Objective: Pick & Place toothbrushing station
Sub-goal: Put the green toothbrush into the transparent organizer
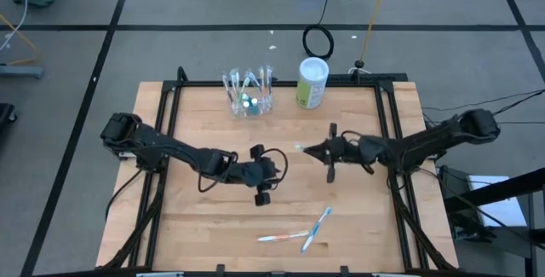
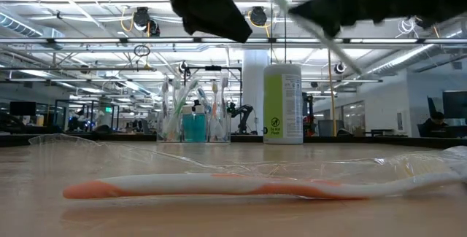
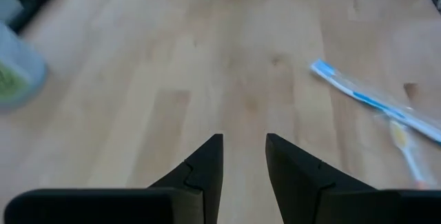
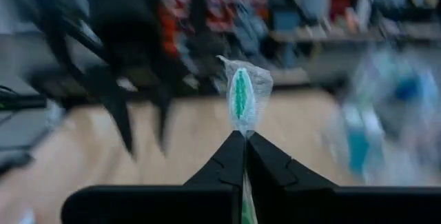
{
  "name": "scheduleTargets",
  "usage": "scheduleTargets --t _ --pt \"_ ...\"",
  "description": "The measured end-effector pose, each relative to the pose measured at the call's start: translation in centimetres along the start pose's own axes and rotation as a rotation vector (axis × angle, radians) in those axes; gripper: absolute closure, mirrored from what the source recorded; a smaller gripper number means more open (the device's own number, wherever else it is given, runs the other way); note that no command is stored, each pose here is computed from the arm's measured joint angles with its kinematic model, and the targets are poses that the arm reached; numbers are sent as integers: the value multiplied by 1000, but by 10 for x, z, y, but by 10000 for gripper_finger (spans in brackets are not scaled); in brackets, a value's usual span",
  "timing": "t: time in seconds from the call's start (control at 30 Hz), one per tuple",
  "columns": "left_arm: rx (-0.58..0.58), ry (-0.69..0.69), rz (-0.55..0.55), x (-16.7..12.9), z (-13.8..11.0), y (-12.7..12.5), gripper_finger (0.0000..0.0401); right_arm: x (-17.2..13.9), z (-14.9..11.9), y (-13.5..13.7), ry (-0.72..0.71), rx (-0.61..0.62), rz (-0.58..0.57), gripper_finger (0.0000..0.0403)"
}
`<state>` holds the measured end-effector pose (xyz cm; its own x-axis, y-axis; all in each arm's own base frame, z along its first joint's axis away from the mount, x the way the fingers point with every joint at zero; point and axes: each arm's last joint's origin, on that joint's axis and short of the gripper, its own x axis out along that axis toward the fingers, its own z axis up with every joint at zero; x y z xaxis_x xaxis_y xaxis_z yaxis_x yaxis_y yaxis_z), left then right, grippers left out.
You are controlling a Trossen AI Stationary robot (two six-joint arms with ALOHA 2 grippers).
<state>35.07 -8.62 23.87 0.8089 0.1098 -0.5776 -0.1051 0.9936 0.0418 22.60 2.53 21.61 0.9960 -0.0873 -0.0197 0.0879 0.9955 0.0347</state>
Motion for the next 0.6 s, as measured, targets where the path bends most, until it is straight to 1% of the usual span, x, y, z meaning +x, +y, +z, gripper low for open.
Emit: scheduleTargets --t 0.1,0.17,0.27,0.33,0.4,0.53,0.6 --pt "77 -51 7 3 7 8 286 6 30 1 -99 -50 75 401" --pt "121 -83 17 4 11 12 286 9 37 2 -109 -67 104 402" --pt "133 -138 38 6 18 21 286 10 32 2 -64 -76 114 403" --pt "118 -167 55 7 22 28 286 9 31 2 -46 -58 115 403" --pt "136 -175 74 9 24 35 286 10 29 2 -26 -41 132 403" --pt "218 -178 105 11 26 46 286 9 22 3 48 -27 174 403" --pt "302 -184 97 11 27 48 286 9 18 2 98 -34 173 403"
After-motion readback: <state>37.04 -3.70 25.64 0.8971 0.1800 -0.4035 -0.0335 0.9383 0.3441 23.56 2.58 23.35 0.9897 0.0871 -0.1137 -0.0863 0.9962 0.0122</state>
